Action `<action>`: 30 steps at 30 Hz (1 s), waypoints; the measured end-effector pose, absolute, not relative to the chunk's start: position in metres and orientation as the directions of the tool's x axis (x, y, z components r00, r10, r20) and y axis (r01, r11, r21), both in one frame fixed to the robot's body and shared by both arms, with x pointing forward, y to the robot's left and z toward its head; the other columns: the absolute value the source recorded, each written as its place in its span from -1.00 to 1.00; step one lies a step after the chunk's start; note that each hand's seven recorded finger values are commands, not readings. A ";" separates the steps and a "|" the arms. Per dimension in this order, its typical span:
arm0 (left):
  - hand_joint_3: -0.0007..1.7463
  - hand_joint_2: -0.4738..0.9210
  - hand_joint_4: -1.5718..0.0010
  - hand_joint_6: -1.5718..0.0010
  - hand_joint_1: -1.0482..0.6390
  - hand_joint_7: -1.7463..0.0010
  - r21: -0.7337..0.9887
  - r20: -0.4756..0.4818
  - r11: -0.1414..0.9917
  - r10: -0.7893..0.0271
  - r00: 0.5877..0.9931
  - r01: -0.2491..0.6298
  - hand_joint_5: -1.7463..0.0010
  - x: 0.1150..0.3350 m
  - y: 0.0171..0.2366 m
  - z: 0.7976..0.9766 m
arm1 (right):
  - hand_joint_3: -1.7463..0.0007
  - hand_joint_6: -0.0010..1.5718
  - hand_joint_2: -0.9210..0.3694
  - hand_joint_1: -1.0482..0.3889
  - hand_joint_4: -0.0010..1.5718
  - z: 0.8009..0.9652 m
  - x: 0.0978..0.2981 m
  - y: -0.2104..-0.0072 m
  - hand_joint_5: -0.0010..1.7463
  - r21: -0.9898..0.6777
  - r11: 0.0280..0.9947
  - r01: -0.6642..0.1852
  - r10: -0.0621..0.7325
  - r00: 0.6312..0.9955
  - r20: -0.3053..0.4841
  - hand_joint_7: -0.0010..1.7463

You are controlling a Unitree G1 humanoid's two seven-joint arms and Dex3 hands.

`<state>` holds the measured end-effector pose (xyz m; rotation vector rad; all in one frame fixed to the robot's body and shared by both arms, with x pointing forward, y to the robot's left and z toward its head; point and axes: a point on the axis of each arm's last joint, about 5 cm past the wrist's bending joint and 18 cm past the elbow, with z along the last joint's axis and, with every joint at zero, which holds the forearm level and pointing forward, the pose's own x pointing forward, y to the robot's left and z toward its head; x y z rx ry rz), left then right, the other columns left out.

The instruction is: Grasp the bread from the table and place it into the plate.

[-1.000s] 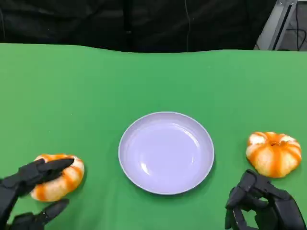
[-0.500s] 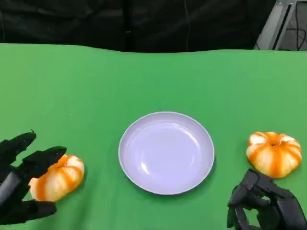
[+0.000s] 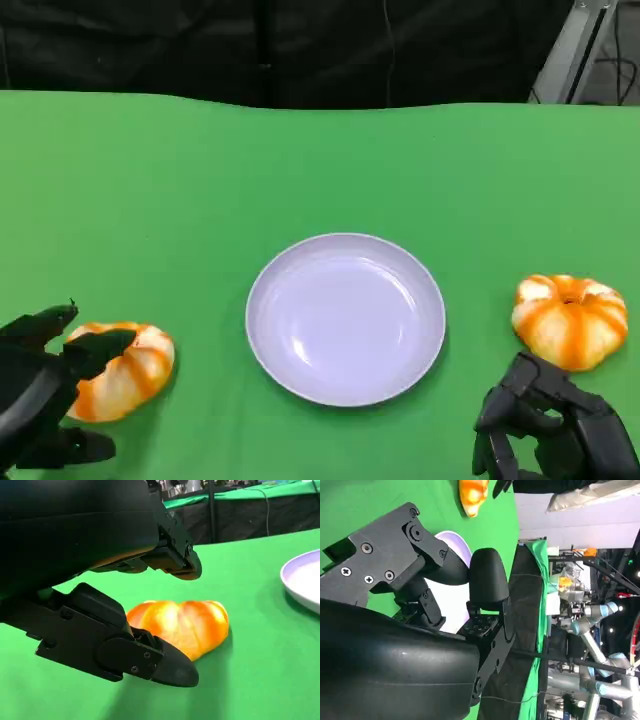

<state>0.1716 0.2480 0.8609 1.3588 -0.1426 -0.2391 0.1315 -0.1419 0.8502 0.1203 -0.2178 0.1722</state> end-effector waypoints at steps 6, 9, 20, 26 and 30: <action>-0.88 1.00 0.59 0.36 -0.77 0.99 0.970 -0.057 0.216 -0.241 0.969 0.111 0.98 0.179 0.247 0.852 | -0.42 -0.05 -0.40 0.23 0.06 0.850 0.132 -0.141 1.00 0.101 0.978 -0.184 0.157 0.961 0.226 0.79; -0.88 1.00 0.59 0.35 -0.77 0.99 0.967 -0.065 0.224 -0.237 0.969 0.119 0.98 0.182 0.246 0.849 | -0.42 -0.05 -0.40 0.23 0.06 0.850 0.132 -0.141 1.00 0.103 0.977 -0.184 0.158 0.962 0.222 0.79; -0.82 1.00 0.54 0.34 -0.74 0.99 0.964 -0.096 0.218 -0.248 0.964 0.152 0.97 0.195 0.244 0.836 | -0.42 -0.05 -0.40 0.23 0.05 0.850 0.132 -0.140 1.00 0.104 0.977 -0.184 0.157 0.962 0.224 0.79; -0.85 1.00 0.44 0.29 -0.63 0.98 0.963 -0.108 0.213 -0.257 0.960 0.166 0.95 0.201 0.244 0.833 | -0.42 -0.05 -0.41 0.24 0.05 0.850 0.132 -0.141 1.00 0.103 0.978 -0.183 0.157 0.962 0.225 0.79; -0.85 1.00 0.41 0.27 -0.58 0.98 0.961 -0.106 0.223 -0.253 0.962 0.165 0.95 0.202 0.244 0.830 | -0.43 -0.05 -0.40 0.24 0.05 0.850 0.132 -0.141 1.00 0.104 0.978 -0.183 0.156 0.962 0.224 0.79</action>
